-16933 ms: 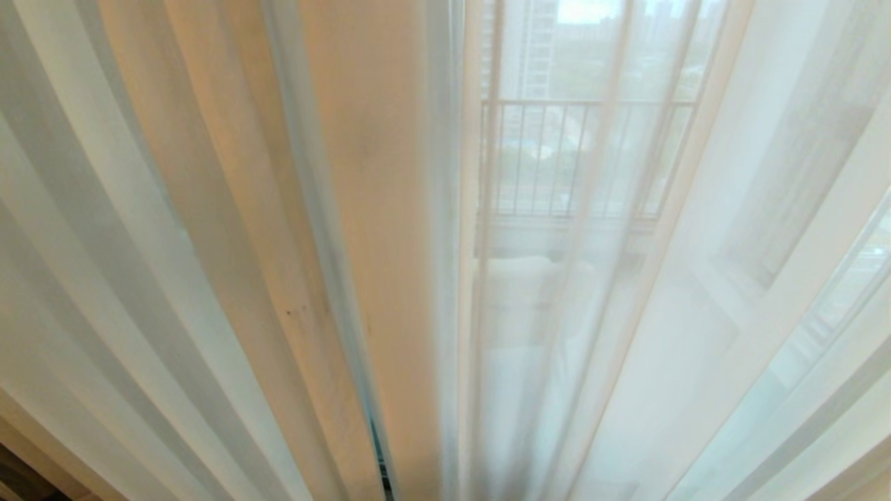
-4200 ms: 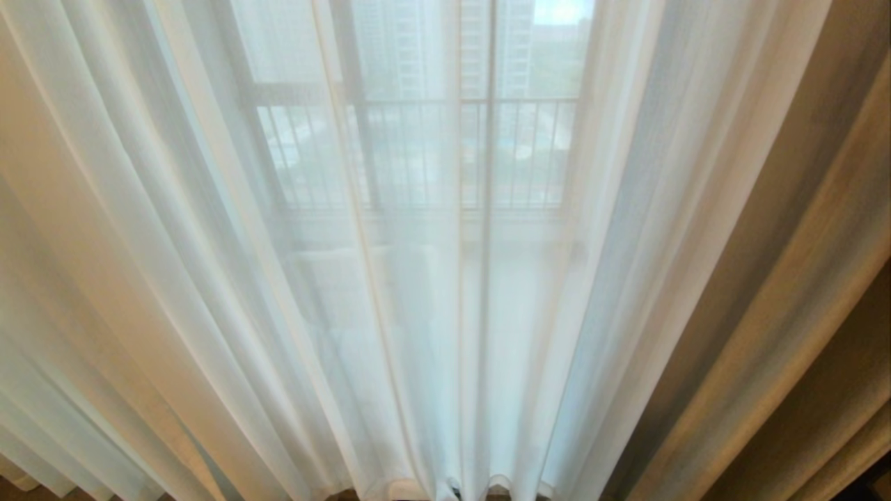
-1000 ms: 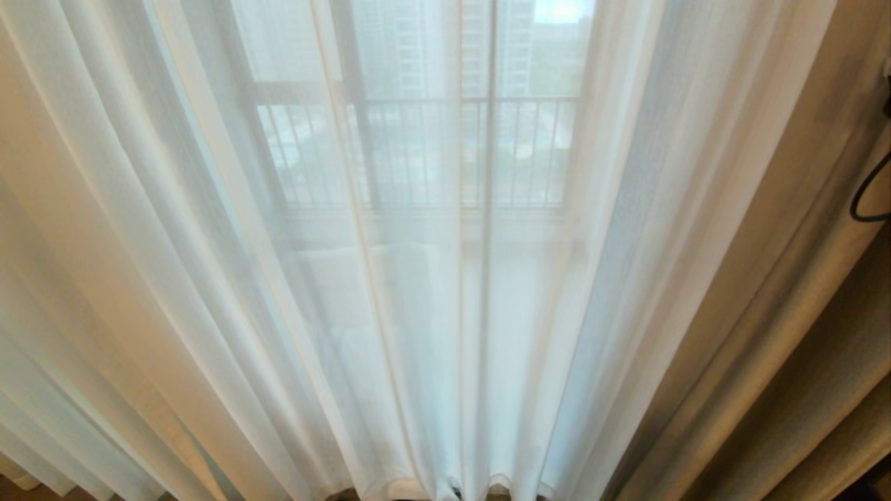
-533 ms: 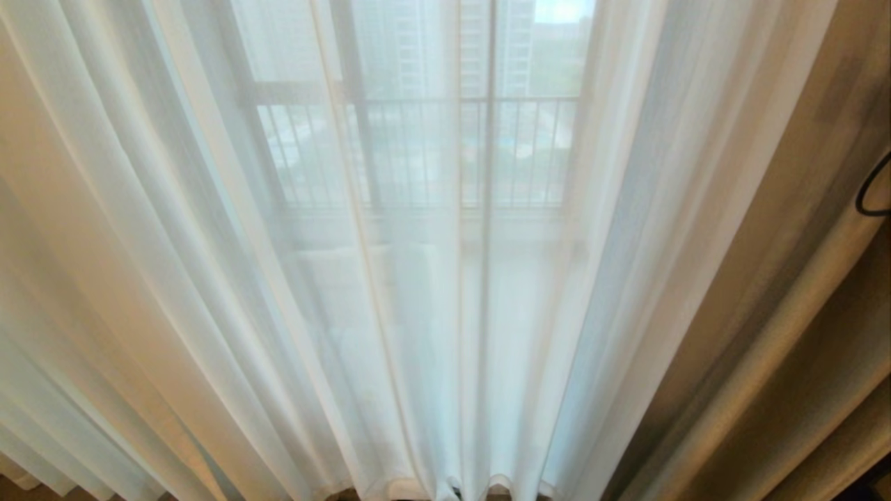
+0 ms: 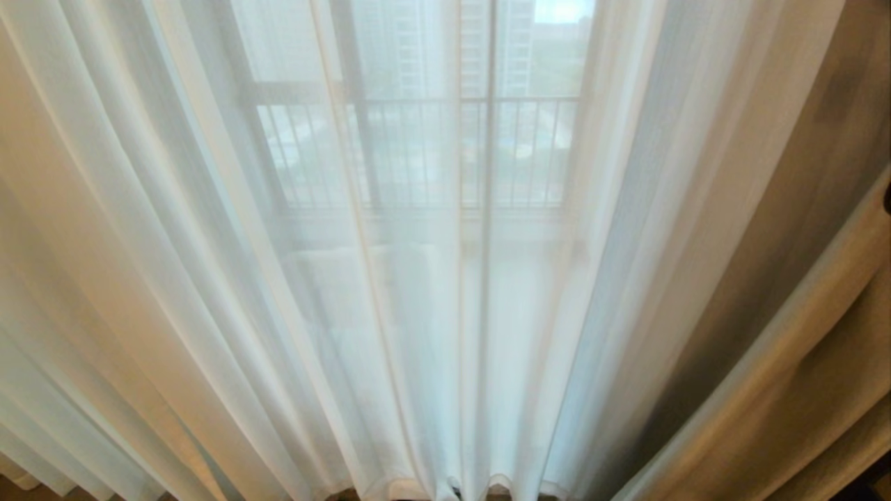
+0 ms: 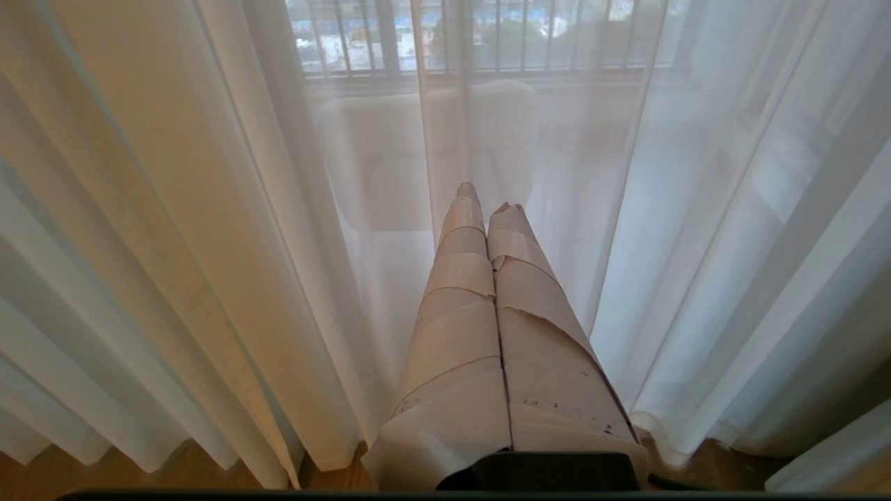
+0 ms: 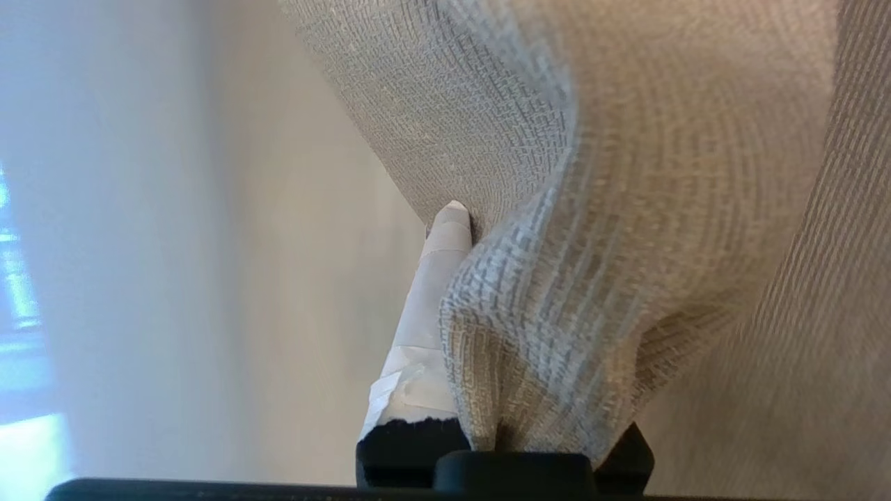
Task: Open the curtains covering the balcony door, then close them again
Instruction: Close the outer curtains on both sides
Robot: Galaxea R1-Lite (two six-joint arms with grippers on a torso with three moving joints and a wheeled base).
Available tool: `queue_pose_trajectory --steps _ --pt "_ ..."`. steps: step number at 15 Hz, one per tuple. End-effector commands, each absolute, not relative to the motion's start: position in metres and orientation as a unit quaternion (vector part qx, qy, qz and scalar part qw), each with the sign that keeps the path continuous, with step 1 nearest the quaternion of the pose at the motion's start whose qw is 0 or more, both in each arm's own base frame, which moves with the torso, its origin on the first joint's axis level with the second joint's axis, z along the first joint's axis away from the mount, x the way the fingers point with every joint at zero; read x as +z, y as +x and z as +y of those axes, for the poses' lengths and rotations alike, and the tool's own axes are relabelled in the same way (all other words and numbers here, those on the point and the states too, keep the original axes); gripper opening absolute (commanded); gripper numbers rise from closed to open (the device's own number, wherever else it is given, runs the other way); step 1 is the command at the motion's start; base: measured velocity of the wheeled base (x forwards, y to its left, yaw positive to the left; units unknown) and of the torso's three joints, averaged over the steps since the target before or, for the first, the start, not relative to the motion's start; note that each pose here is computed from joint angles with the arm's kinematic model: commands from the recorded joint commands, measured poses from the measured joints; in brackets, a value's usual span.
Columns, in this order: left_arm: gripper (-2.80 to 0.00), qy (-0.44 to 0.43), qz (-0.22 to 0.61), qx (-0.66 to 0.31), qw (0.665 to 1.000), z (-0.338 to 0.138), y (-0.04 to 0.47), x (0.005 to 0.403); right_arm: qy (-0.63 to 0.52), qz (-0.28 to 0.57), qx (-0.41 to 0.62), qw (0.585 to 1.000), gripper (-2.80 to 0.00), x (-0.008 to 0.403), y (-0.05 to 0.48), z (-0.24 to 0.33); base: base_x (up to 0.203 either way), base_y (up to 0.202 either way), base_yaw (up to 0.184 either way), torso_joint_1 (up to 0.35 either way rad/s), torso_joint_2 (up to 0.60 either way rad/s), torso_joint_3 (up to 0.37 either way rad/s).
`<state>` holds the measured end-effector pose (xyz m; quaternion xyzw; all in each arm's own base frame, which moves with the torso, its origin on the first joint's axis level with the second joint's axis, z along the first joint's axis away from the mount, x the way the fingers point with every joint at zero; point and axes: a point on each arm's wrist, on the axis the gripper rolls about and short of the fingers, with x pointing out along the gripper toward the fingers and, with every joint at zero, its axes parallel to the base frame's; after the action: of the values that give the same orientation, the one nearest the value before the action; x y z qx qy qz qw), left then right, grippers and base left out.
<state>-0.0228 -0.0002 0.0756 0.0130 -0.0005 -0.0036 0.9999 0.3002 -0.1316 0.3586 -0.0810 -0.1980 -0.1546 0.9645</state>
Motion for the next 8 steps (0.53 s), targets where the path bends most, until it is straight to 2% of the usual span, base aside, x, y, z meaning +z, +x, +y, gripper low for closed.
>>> queue_pose_trajectory --steps 1,8 --pt "-2.8 0.013 -0.001 -0.003 1.0 0.0 -0.023 0.076 -0.08 -0.221 -0.143 0.961 -2.8 0.374 0.271 -0.114 0.0 0.0 0.0 0.0 0.0 0.0" --pt "-2.8 0.013 -0.001 -0.004 1.0 0.0 -0.023 0.076 -0.059 -0.277 -0.024 0.959 -2.8 0.403 0.237 -0.051 0.0 0.0 0.0 0.0 0.0 0.0"
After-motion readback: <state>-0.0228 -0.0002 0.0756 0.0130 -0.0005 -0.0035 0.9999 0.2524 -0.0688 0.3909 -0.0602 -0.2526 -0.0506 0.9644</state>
